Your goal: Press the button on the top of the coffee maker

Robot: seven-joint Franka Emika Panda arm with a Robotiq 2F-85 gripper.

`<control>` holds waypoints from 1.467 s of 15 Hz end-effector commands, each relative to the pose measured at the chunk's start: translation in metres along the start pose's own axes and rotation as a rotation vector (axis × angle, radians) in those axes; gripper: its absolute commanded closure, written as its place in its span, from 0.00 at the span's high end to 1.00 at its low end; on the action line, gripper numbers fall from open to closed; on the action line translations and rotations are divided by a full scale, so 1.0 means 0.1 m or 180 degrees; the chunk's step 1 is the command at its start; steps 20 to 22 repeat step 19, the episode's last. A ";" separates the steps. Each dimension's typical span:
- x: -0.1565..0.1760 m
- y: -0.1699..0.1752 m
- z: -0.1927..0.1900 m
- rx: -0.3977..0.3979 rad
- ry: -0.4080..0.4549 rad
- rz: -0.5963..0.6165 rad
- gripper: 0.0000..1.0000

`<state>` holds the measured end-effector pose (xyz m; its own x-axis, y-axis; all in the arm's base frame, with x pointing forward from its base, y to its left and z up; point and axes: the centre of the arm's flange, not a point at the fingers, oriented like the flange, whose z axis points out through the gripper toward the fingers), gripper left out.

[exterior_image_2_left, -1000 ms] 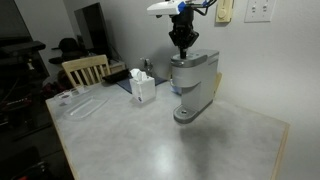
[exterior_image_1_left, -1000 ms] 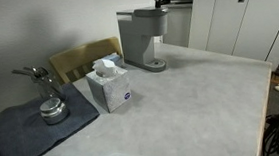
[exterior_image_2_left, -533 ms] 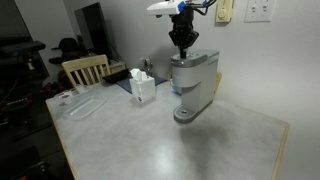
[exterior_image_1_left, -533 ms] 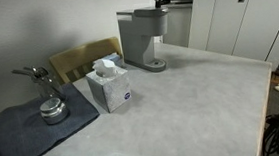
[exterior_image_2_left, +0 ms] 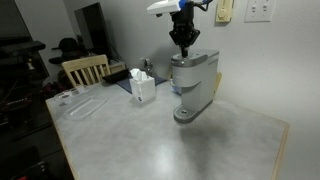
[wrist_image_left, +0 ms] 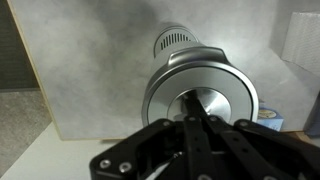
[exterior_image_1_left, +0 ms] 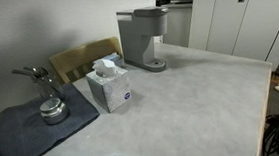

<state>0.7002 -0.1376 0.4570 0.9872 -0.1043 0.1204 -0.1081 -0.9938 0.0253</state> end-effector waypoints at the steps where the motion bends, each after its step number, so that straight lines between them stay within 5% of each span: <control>1: 0.07 0.02 -0.11 -0.0126 0.0080 -0.0099 0.00; 6: 0.17 0.00 -0.33 -0.0206 0.0231 -0.0154 0.00; 8: 0.20 -0.01 -0.41 -0.0221 0.0270 -0.0144 0.28; 10: 0.23 -0.01 -0.48 -0.0252 0.0265 -0.0088 0.40; 11: 0.14 -0.02 -0.44 -0.0174 0.0275 -0.0092 0.22; 14: 0.15 -0.02 -0.49 -0.0186 0.0302 -0.0088 0.41; 22: 0.15 -0.02 -0.49 -0.0187 0.0301 -0.0087 0.41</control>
